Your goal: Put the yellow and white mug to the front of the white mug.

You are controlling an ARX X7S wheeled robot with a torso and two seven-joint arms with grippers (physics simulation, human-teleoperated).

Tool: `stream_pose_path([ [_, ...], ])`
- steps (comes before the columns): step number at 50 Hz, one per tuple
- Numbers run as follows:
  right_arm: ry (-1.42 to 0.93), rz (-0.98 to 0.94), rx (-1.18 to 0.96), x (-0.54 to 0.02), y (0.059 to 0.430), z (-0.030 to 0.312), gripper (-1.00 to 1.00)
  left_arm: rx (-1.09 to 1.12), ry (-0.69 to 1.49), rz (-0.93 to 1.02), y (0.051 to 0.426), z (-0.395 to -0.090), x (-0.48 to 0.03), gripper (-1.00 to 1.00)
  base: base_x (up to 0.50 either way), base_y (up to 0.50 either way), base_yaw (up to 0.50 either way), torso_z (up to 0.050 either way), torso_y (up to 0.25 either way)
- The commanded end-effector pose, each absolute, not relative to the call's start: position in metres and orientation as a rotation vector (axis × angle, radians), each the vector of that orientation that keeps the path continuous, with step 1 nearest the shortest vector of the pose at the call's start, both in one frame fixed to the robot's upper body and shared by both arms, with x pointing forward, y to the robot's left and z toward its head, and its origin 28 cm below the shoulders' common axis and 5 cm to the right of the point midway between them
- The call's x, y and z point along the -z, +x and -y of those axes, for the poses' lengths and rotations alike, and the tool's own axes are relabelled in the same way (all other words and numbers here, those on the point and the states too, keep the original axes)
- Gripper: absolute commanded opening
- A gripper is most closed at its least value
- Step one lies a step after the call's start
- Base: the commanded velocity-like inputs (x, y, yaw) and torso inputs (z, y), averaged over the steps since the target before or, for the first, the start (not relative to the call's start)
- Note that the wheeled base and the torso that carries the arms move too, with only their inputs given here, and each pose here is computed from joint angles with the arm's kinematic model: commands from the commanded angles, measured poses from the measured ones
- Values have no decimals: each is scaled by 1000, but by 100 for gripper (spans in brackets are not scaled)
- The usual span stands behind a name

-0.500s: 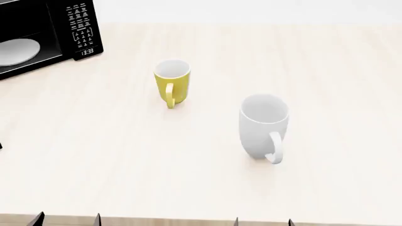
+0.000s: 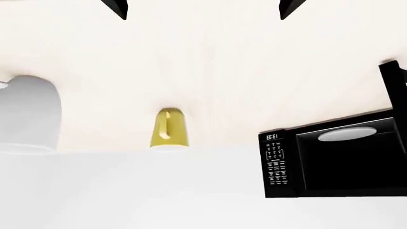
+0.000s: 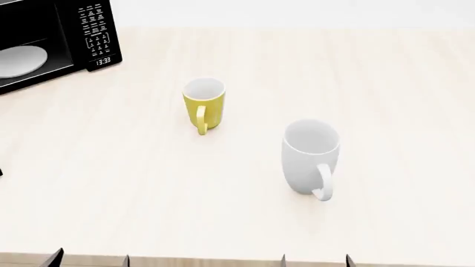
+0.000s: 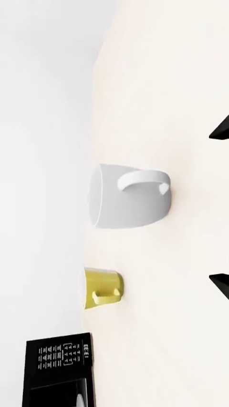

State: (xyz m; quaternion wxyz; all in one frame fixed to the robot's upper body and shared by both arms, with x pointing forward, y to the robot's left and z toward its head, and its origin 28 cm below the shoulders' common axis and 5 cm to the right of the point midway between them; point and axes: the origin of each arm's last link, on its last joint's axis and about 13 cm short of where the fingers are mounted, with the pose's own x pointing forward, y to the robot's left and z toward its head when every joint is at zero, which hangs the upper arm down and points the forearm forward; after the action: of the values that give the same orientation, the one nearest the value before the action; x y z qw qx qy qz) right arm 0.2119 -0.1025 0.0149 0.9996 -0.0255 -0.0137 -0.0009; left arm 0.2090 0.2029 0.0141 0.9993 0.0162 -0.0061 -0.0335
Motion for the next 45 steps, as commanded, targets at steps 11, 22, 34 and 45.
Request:
stream_pose_path([
  [11,-102,91,259,-35,220,158,100,38,60,78,212,-214,-23,100,0,0,0,0,0],
  [22,-54,145,268,-38,216,165,100,40,59,103,211,-217,-28,100,207,-219,0,0,0],
  [34,-46,138,237,-35,218,161,100,30,37,98,213,-219,-26,100,394,-338,0,0,0],
  [45,-141,113,263,-37,218,154,100,49,14,83,213,-218,-23,100,488,-104,0,0,0],
])
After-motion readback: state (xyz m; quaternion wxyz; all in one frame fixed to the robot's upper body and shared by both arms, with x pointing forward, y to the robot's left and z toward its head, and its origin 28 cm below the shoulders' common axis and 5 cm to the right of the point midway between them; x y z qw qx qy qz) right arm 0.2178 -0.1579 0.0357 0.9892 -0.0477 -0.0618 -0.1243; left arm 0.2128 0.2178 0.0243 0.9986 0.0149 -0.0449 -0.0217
